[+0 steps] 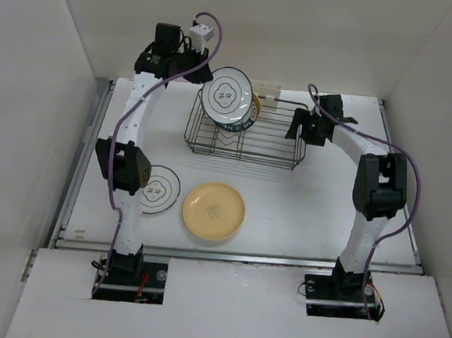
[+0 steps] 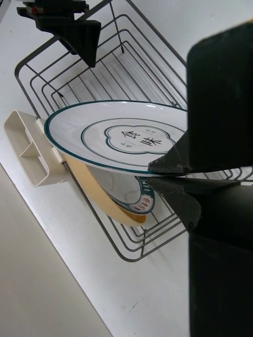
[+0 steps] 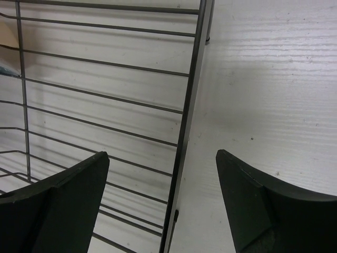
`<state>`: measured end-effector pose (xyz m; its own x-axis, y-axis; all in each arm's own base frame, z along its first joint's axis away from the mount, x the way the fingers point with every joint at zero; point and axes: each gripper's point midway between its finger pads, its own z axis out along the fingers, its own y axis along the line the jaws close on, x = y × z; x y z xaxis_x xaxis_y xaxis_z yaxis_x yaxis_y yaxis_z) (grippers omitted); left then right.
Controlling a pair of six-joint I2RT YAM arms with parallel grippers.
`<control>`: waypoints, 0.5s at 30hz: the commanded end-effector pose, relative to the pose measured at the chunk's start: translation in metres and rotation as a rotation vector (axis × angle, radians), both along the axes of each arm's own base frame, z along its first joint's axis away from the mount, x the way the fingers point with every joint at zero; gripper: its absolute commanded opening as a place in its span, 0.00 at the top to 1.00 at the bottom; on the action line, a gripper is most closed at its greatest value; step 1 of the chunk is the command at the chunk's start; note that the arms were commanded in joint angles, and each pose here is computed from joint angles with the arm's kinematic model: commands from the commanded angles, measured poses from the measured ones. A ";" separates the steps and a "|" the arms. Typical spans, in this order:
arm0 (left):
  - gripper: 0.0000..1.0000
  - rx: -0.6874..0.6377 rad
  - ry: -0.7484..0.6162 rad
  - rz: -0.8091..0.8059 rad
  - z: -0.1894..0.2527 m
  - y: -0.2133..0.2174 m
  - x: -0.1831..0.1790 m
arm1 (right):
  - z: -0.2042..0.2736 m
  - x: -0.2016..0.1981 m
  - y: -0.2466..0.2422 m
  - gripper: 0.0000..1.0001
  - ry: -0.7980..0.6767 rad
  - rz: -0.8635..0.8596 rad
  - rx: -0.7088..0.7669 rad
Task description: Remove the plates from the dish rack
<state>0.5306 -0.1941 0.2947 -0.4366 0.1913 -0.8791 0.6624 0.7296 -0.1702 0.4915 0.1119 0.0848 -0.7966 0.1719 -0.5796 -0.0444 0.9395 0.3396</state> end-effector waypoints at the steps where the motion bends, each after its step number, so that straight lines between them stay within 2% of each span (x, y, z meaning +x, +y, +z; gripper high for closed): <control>1: 1.00 -0.089 -0.093 -0.001 0.071 0.011 -0.022 | 0.060 0.021 -0.005 0.11 -0.163 -0.020 0.000; 3: 1.00 -0.106 -0.057 0.016 0.074 0.027 -0.029 | 0.073 0.021 -0.008 0.00 -0.192 -0.036 -0.011; 5: 1.00 -0.117 -0.017 0.001 0.074 0.037 -0.042 | 0.081 0.019 -0.013 0.00 -0.207 -0.045 -0.033; 8: 1.00 -0.144 0.122 0.028 0.050 0.072 -0.061 | 0.112 0.017 -0.021 0.00 -0.275 -0.073 -0.059; 9: 1.00 -0.142 0.116 0.057 0.052 0.098 -0.067 | 0.120 0.016 -0.022 0.00 -0.294 -0.067 -0.064; 12: 1.00 -0.142 0.197 0.042 0.036 0.132 -0.099 | 0.157 0.011 -0.026 0.00 -0.378 -0.063 -0.083; 13: 1.00 -0.100 0.215 0.054 0.025 0.158 -0.111 | 0.167 0.009 -0.020 0.00 -0.403 -0.044 -0.088; 15: 1.00 -0.043 0.238 0.063 0.016 0.178 -0.127 | 0.190 0.008 -0.006 0.00 -0.475 0.017 -0.115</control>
